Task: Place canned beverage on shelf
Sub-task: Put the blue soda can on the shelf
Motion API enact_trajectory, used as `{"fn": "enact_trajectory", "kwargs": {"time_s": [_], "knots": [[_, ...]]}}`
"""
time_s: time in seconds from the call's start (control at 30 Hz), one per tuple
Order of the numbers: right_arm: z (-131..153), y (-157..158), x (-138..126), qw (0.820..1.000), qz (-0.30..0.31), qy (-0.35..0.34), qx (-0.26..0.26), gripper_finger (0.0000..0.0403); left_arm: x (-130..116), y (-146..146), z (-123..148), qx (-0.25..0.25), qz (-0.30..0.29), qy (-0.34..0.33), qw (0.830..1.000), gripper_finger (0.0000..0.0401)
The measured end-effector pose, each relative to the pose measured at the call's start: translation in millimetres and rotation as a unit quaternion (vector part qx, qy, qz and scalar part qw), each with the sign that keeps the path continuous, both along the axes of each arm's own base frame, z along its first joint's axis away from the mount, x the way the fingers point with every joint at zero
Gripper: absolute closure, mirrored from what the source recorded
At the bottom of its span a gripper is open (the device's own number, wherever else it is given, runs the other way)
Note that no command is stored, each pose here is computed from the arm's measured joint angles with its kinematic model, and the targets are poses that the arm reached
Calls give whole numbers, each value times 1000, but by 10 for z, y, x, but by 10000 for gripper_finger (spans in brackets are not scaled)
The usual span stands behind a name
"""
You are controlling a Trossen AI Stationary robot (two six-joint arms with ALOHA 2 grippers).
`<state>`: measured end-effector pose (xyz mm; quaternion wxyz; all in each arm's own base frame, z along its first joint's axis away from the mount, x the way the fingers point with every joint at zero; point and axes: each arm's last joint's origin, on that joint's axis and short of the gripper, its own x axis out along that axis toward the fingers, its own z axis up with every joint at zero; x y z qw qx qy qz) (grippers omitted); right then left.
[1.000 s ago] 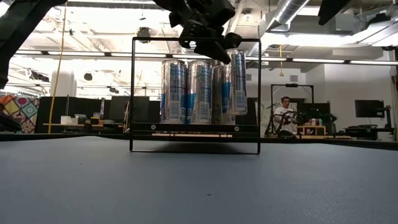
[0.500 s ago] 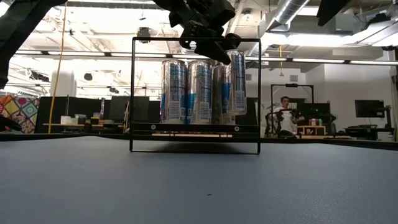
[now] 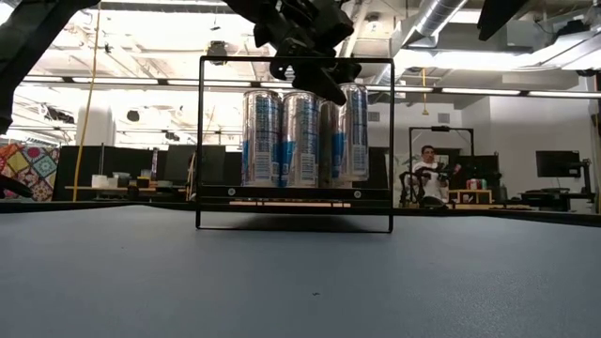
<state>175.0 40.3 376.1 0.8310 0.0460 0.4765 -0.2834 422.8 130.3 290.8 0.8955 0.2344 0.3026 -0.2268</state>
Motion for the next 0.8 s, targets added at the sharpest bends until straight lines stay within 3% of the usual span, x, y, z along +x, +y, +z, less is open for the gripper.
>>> {"fn": "enact_trajectory", "kwargs": {"time_s": [0.17,0.43,0.8], "knots": [[-1,0,-1,1000,0,1,0,123,-10,-1,19,6,3,0,1000,167],[-3,-3,-9,1000,0,5,-2,123,-15,-3,31,-2,9,2,1000,123],[-4,-3,-12,1000,0,7,-3,123,-54,-10,153,15,17,-9,1000,118]]}}
